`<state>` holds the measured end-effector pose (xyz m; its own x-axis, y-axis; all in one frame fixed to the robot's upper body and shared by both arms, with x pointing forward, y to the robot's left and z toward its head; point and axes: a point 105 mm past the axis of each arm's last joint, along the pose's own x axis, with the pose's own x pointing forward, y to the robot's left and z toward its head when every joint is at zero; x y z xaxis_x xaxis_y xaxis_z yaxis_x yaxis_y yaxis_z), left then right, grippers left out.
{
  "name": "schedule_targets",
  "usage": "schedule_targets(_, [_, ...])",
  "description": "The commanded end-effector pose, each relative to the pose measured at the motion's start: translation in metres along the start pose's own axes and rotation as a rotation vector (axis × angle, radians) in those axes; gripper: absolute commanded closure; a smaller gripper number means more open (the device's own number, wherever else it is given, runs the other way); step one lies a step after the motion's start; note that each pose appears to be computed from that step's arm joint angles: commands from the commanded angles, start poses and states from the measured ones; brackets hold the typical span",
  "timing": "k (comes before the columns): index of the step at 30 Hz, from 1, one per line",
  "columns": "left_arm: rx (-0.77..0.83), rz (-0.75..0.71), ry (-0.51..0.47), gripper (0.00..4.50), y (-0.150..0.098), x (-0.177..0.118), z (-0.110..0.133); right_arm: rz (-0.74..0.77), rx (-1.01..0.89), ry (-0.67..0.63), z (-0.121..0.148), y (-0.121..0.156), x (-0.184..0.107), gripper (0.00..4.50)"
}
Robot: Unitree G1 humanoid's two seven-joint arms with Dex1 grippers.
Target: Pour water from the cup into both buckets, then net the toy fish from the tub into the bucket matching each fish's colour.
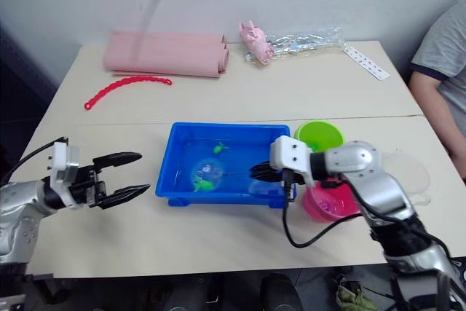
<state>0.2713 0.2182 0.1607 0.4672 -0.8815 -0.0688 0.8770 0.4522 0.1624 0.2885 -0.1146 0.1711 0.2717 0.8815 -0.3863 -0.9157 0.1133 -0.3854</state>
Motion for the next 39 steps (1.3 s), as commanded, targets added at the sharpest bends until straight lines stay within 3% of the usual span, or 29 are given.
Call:
schedule_targets(1, [0.018, -0.06, -0.06, 0.06, -0.005, 0.014, 0.012, -0.075, 0.03, -0.044, 0.013, -0.002, -0.022, 4.5])
schedule_targets(11, [0.038, -0.176, -0.139, 0.06, -0.011, 0.05, 0.025, -0.23, 0.068, -0.064, 0.009, 0.011, -0.056, 4.5])
schedule_targets(15, [0.031, -0.191, -0.167, 0.06, -0.007, 0.058, 0.029, -0.365, 0.055, -0.082, 0.013, 0.013, -0.088, 4.5])
schedule_targets(29, [0.027, -0.239, -0.217, 0.06, -0.005, 0.076, 0.033, -0.812, -0.05, 0.167, -0.034, -0.014, -0.184, 4.5])
schedule_targets(36, [0.026, -0.235, -0.232, 0.06, -0.006, 0.085, 0.035, -0.764, -0.456, 0.453, -0.051, -0.013, -0.185, 4.5])
schedule_targets(39, [0.031, -0.238, -0.245, 0.06, -0.008, 0.089, 0.035, -0.767, -0.588, 0.507, -0.057, -0.008, -0.185, 4.5])
